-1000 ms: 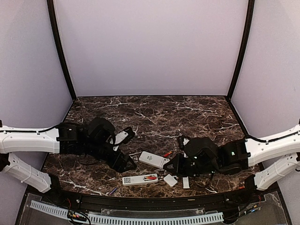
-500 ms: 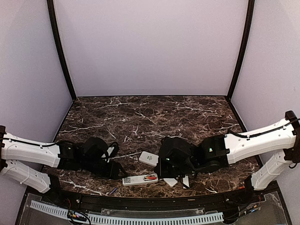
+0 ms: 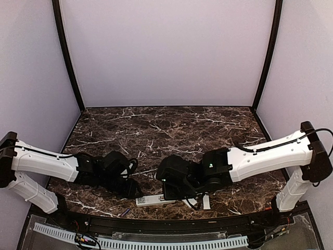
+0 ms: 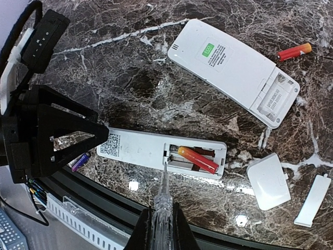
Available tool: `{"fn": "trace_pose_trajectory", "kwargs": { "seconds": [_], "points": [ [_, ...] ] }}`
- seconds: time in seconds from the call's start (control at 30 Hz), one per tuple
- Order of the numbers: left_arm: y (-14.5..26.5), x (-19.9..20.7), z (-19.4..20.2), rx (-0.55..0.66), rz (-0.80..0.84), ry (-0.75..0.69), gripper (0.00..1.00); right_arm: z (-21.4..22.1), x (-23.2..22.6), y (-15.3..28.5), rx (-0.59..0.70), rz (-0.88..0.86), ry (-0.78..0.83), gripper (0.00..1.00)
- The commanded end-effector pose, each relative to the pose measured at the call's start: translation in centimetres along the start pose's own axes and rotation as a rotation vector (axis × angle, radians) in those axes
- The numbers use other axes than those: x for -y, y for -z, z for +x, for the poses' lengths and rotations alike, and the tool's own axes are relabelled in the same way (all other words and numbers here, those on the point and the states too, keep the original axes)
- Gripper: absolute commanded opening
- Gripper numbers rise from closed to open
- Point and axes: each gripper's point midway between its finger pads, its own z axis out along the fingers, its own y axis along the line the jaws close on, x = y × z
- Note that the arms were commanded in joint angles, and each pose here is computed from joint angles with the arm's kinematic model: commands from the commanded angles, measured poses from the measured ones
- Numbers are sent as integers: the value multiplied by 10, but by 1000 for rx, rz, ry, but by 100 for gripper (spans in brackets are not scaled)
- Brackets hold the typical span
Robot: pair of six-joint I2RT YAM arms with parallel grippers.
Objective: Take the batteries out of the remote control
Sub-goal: Remove the battery from the remote control without the battery cover.
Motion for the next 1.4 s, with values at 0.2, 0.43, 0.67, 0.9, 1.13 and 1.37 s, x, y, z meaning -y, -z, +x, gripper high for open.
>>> {"fn": "trace_pose_trajectory", "kwargs": {
  "seconds": [0.2, 0.43, 0.67, 0.9, 1.13, 1.37],
  "points": [
    [2, -7, 7, -22, -20, -11, 40, 1, 1, -5, 3, 86, 64, 0],
    [0, -8, 12, -37, -3, -5, 39, 2, -2, -9, 1, 100, 79, 0],
    [-1, -10, 16, -51, -18, -7, 38, -1, -4, -10, 10, 113, 88, 0],
    [-6, -4, 23, -64, 24, 4, 38, -2, -4, -14, 11, 141, 104, 0],
    [-9, -3, 27, -72, 18, 1, 37, -2, -3, -15, 6, 168, 117, 0],
    [-11, -2, 29, -78, 16, 0, 34, 1, 8, -12, -6, 220, 112, 0]
  ]
}}
